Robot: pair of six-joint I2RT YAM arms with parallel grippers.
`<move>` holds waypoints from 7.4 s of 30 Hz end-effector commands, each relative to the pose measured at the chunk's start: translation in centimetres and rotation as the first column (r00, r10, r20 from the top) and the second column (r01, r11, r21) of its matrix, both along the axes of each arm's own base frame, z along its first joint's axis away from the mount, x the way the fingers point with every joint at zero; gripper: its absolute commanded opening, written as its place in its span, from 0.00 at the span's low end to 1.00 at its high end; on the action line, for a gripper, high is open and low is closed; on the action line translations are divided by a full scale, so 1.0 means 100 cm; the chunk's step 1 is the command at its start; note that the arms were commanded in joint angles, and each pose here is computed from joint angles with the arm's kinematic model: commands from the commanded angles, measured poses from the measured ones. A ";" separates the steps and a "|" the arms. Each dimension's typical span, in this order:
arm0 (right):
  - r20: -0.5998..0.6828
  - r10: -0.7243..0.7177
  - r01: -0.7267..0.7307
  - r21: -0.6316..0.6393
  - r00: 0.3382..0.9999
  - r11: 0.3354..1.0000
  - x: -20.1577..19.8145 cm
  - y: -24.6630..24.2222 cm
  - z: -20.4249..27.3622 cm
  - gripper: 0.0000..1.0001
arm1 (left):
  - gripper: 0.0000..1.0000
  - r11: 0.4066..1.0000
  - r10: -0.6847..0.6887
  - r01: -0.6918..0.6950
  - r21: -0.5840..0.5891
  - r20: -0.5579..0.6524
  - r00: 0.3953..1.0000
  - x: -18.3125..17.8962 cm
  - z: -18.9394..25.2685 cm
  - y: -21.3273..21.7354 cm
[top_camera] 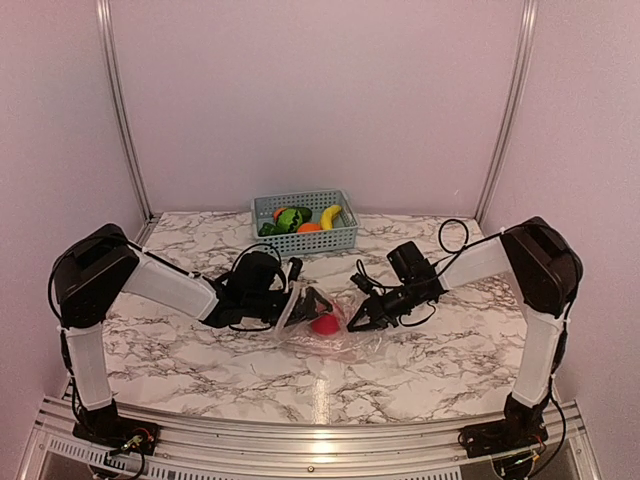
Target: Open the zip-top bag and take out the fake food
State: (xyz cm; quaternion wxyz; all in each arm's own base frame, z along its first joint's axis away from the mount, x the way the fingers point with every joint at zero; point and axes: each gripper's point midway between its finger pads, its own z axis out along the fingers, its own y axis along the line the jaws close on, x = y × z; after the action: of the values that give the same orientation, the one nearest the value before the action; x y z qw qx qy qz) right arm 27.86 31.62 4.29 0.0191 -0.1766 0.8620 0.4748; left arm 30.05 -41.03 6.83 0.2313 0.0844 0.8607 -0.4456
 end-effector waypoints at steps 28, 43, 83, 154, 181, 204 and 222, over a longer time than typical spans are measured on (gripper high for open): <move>0.028 -0.112 0.112 -0.003 0.993 0.994 0.021 -0.030 0.000 0.00 | 0.67 0.959 -0.142 0.129 0.252 0.033 0.989 -0.019 -0.021 0.044; 0.079 -0.212 0.215 -0.035 0.974 0.976 0.034 -0.054 0.002 0.00 | 0.70 0.981 -0.096 0.086 0.173 0.051 0.994 -0.035 -0.015 0.090; 0.045 -0.135 0.137 -0.035 0.990 0.990 0.020 -0.044 -0.007 0.00 | 0.87 0.935 -0.083 0.101 0.339 -0.067 0.994 -0.007 -0.049 0.084; 0.097 -0.257 0.263 -0.050 0.961 0.963 0.041 -0.074 0.001 0.00 | 0.57 0.985 -0.174 0.175 0.010 0.166 0.971 -0.043 0.054 0.089; 0.143 -0.204 0.210 -0.030 0.969 0.977 0.034 -0.081 0.016 0.00 | 0.64 0.947 0.197 -0.273 0.167 0.367 0.909 0.225 0.137 0.049; 0.170 -0.181 0.187 -0.020 0.969 0.982 0.027 -0.077 0.029 0.00 | 0.97 0.897 0.392 -0.438 0.058 0.355 0.849 0.333 0.086 0.051; 0.187 -0.230 0.228 0.032 0.955 0.973 0.027 -0.076 0.042 0.41 | 0.99 0.908 0.255 -0.302 0.292 0.189 0.948 0.108 0.097 0.157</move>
State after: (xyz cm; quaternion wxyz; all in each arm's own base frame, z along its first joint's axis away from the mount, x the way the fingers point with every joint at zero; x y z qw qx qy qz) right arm 30.35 23.73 7.26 0.1377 -0.1176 0.8750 0.4490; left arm 45.97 -26.63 21.37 0.4027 0.0319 0.8786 -0.2546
